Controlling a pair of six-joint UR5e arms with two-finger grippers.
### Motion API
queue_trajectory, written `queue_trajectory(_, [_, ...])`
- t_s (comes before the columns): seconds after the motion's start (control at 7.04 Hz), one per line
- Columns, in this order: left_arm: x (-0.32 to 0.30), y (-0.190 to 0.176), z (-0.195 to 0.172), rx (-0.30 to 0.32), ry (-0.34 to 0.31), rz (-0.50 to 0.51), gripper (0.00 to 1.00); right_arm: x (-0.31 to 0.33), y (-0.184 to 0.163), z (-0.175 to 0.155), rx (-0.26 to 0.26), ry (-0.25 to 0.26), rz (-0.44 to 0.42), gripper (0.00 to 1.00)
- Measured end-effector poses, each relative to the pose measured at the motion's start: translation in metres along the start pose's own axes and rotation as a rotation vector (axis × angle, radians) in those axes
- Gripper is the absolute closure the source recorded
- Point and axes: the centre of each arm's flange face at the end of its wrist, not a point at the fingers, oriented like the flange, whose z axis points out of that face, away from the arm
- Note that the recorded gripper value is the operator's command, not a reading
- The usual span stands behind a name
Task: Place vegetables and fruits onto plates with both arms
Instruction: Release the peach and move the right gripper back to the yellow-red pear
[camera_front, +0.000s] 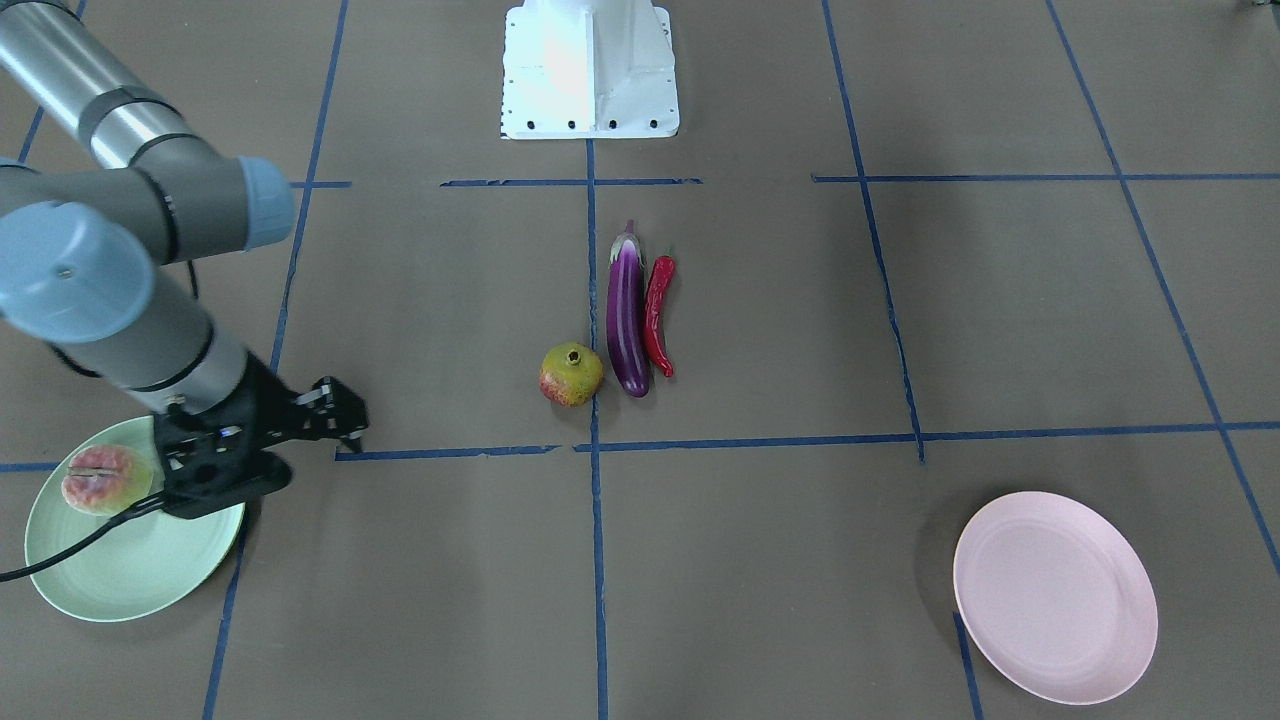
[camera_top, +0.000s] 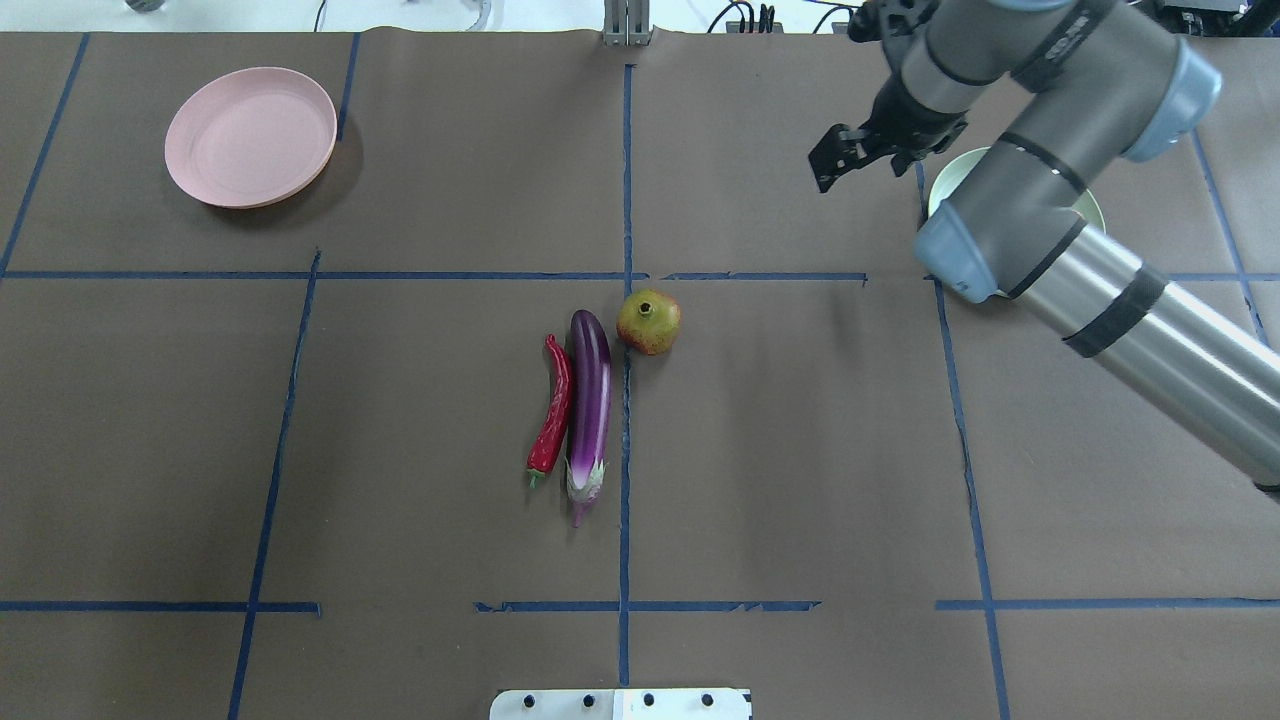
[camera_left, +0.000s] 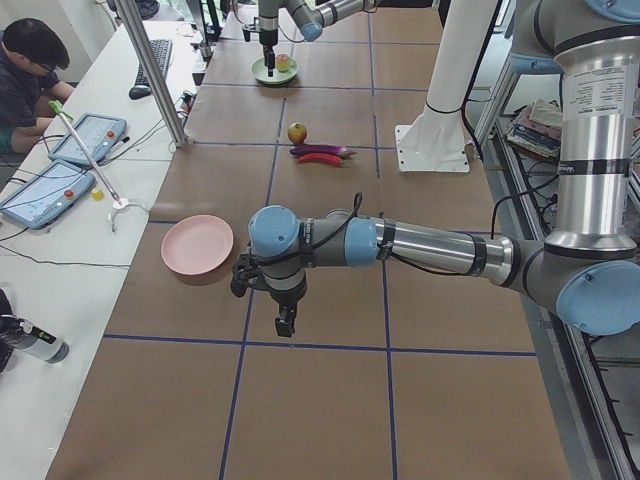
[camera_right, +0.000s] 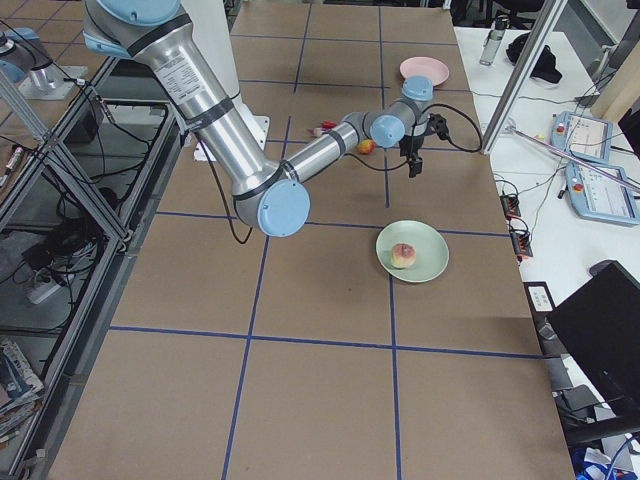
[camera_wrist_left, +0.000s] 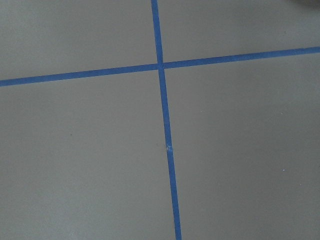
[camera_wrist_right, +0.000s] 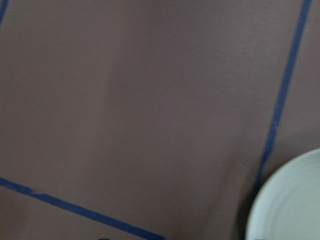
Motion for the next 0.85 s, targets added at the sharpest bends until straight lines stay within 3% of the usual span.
queue_trajectory(0.43, [0.0,0.0,0.002,-0.004,0.0,0.001,0.0,-0.181,0.047,0.041,0.061,0.023,0.073,0.01])
queue_trajectory(0.85, [0.003,-0.002,0.009,-0.019,0.002,0.008,0.0,-0.222,0.072,0.075,0.053,0.087,0.078,0.01])
